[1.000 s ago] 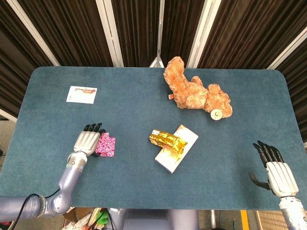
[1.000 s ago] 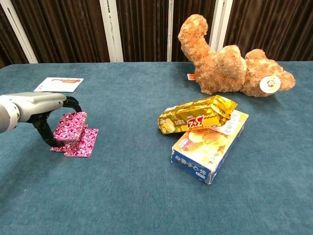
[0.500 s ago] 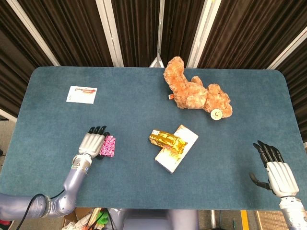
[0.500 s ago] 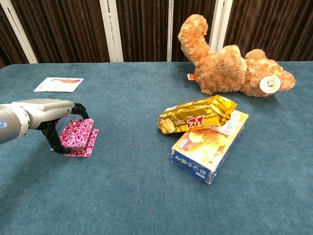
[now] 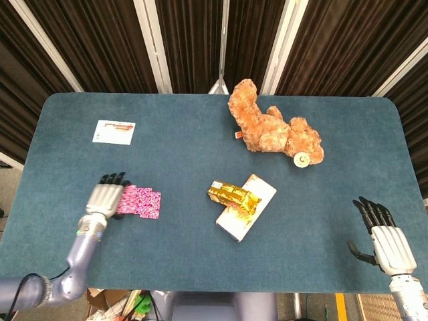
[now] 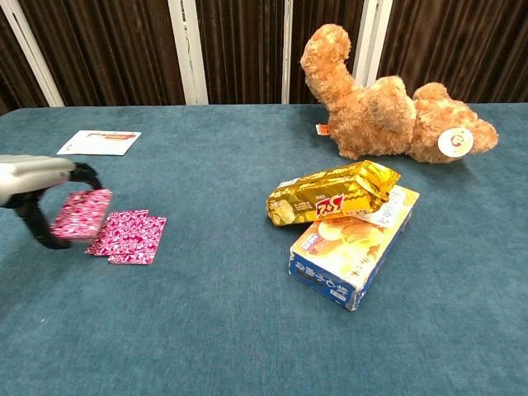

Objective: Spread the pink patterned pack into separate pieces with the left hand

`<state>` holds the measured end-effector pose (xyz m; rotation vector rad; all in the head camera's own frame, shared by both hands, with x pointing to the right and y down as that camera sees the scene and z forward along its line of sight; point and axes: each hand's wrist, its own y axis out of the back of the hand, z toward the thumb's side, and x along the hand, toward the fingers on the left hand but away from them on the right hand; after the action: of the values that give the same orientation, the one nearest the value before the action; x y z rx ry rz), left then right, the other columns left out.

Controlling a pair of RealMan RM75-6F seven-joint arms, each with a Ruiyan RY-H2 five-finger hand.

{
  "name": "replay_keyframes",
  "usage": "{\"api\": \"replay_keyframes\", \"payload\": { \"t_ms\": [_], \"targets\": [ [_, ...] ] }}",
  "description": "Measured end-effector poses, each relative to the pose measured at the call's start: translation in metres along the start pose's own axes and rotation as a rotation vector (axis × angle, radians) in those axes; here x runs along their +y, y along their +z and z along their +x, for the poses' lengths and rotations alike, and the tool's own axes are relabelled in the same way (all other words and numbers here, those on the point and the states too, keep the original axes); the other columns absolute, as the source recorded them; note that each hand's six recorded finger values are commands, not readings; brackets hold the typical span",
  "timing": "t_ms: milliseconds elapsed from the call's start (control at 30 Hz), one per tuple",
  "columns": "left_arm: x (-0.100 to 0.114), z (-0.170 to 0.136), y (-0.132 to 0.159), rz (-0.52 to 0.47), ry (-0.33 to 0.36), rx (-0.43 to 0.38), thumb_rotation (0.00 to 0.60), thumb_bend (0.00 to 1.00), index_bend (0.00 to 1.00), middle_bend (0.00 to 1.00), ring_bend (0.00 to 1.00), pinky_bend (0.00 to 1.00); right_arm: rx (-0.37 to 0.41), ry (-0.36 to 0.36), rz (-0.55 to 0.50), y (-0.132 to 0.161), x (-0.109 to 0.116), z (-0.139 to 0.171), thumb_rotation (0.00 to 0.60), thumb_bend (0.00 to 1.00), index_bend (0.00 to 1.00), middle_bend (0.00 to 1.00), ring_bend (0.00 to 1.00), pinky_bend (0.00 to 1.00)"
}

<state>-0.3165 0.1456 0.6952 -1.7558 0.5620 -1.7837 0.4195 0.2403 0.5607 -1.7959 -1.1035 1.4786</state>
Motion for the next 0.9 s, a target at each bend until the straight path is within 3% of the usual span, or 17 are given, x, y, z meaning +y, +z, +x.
{"api": "replay_keyframes", "payload": {
  "t_ms": [167, 300, 533, 700, 900],
  "targets": [
    [-0.012, -0.003, -0.028, -0.007, -0.028, 0.044, 0.6, 0.41, 0.41, 0.0, 0.0, 0.0, -0.001, 0.0, 0.001, 0.0, 0.0, 0.0, 0.6, 0.36, 0.0, 0.0, 0.0, 0.05],
    [-0.022, -0.004, -0.044, -0.007, -0.052, 0.064, 0.6, 0.33, 0.35, 0.0, 0.0, 0.0, -0.003, 0.0, 0.001, 0.0, 0.0, 0.0, 0.6, 0.36, 0.0, 0.0, 0.0, 0.05],
    [-0.028, -0.005, -0.051, -0.001, -0.07, 0.072, 0.6, 0.23, 0.27, 0.0, 0.0, 0.0, -0.004, -0.001, 0.0, 0.0, 0.0, 0.0, 0.6, 0.36, 0.0, 0.0, 0.0, 0.05],
    [-0.03, -0.007, -0.055, 0.02, -0.082, 0.088, 0.6, 0.21, 0.2, 0.0, 0.0, 0.0, -0.003, -0.001, -0.002, 0.0, 0.0, 0.0, 0.6, 0.36, 0.0, 0.0, 0.0, 0.05],
    [-0.029, -0.01, -0.061, 0.019, -0.081, 0.103, 0.6, 0.22, 0.25, 0.0, 0.0, 0.0, -0.001, -0.001, -0.002, 0.0, 0.0, 0.0, 0.6, 0.36, 0.0, 0.0, 0.0, 0.05]
  ]
}}
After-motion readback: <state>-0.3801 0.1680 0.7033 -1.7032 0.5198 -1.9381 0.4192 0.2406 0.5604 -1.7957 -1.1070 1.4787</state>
